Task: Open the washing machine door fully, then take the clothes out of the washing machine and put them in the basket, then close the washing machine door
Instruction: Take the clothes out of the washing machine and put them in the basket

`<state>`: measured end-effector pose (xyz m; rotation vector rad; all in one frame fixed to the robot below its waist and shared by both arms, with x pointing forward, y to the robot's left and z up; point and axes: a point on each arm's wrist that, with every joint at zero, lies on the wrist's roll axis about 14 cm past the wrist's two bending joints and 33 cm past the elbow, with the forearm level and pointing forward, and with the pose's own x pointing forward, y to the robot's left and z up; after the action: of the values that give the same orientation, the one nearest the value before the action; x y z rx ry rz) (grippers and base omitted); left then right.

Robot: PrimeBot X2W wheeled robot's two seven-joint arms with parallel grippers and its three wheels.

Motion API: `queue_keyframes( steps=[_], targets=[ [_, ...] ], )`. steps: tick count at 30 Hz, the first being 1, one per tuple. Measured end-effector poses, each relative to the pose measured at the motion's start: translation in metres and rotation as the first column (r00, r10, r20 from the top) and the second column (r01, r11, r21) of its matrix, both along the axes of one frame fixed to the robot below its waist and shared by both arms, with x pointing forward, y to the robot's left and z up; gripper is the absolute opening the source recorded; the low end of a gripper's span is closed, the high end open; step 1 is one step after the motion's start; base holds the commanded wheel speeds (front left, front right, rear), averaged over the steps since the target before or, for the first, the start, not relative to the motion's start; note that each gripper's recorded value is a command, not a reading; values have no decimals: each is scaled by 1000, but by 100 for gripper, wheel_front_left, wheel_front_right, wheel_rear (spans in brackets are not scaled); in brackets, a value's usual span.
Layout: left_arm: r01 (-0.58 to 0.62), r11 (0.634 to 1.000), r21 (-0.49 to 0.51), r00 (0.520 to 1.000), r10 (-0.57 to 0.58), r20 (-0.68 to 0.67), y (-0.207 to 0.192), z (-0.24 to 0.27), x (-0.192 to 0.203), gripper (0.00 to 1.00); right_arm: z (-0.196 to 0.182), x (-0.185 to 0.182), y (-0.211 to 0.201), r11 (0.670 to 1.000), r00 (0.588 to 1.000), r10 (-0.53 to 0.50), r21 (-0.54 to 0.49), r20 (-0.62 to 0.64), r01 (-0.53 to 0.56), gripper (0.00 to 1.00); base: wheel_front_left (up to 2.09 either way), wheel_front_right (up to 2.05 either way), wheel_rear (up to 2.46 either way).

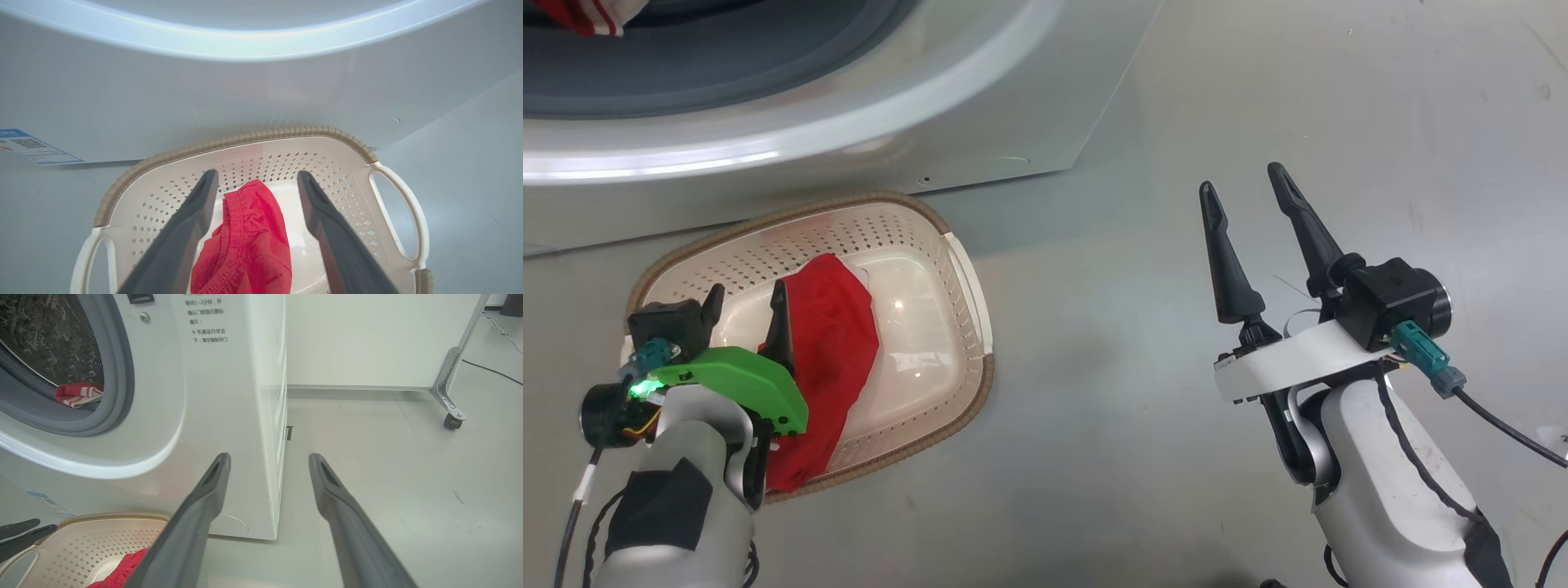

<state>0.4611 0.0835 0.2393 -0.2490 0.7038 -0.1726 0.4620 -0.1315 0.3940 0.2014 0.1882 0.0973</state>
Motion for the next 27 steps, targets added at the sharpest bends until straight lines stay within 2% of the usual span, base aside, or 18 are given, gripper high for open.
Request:
queue_keyframes(
  steps=[8,17,23,27],
  targets=[
    [2,999,-32,989,3,150,-3,48,19,100,15,-9,0,1000,1000,2,-1,24,-2,100,0,0,0],
    [14,1000,-27,947,-4,321,-1,111,26,100,30,-26,3,1000,999,2,1,44,-2,100,0,0,0],
    [-17,999,-50,870,40,492,10,178,38,100,43,-36,7,1000,998,14,13,69,-15,100,0,0,0],
    [-42,998,-51,834,63,549,21,203,29,100,51,-43,10,1000,996,21,18,86,-22,100,0,0,0]
  ],
)
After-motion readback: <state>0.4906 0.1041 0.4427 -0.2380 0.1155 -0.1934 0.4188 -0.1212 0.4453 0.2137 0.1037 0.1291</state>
